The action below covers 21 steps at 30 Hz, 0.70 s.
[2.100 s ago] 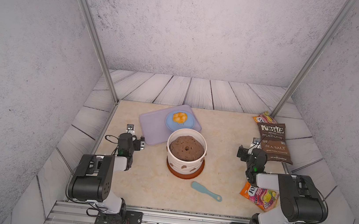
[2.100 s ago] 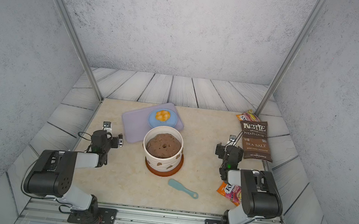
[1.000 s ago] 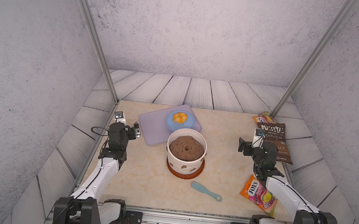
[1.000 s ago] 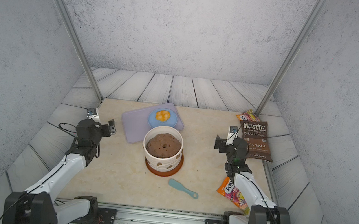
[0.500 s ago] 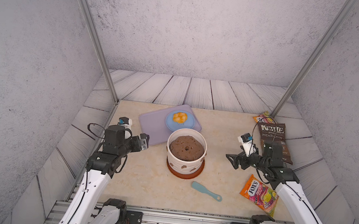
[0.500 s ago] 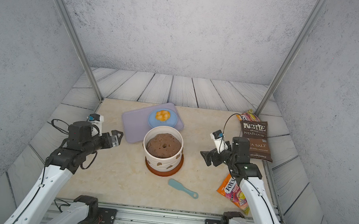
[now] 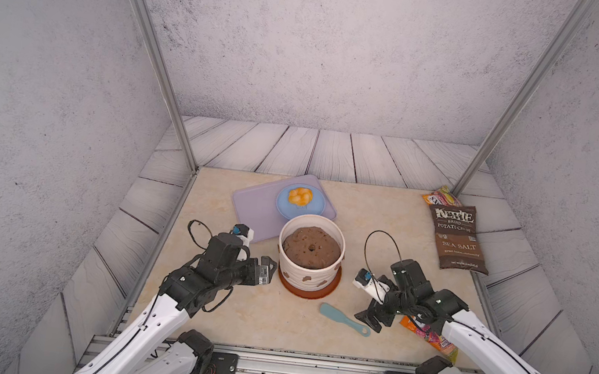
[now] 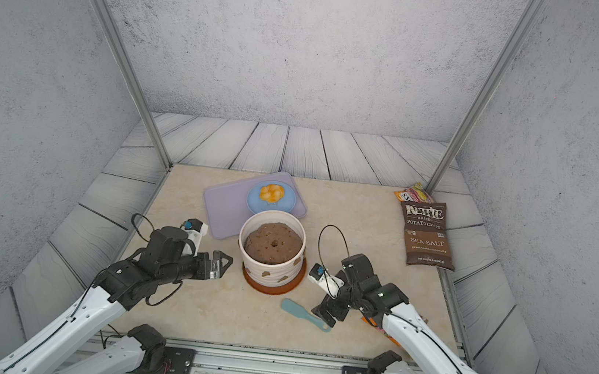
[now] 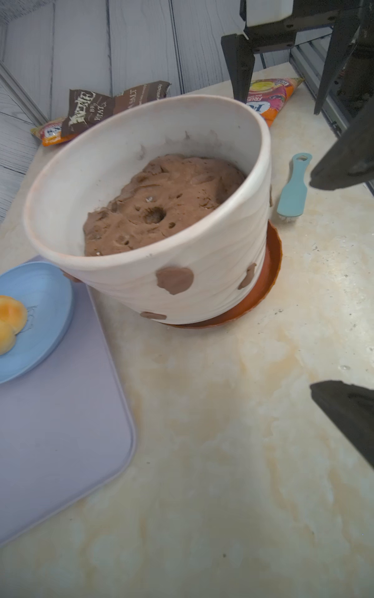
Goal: Scrub the dried mud off the ceramic pot
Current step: Pick up the brush from the center of the board.
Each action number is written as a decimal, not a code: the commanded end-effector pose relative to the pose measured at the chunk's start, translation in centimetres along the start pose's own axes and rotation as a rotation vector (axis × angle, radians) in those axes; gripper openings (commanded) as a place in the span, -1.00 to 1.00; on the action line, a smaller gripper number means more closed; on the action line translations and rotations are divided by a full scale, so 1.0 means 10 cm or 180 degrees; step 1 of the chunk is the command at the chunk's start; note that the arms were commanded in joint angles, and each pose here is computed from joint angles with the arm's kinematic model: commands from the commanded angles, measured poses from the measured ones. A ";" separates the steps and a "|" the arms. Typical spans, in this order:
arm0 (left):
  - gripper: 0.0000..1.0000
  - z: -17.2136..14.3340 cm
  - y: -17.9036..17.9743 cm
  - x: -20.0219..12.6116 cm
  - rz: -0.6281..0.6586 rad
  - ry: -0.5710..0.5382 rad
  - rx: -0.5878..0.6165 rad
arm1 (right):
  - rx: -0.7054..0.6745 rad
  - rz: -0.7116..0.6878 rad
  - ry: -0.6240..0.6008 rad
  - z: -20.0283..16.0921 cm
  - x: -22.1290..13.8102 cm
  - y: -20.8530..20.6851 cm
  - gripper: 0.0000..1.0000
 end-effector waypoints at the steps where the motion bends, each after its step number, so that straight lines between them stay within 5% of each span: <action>1: 0.96 -0.07 0.00 0.06 0.0012 -0.0001 -0.0118 | -0.0140 -0.0139 0.0041 0.00 0.13 0.02 0.98; 13: 0.96 -0.15 -0.10 0.15 -0.0134 0.0070 -0.0101 | -0.0488 0.0017 0.0697 -0.18 0.66 0.22 0.80; 21: 0.96 -0.21 -0.11 0.17 -0.0191 0.0136 -0.0096 | -0.0498 0.0038 0.0956 -0.26 0.82 0.23 0.43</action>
Point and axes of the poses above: each gripper's point midway between its finger pads, its own x axis out along the fingers, its own y axis along the line the jaws close on, z = x × y, the point moved 5 cm from there along -x, back along the fingers, and after that the axes turned 10 degrees about x, right-handed, at the moved point
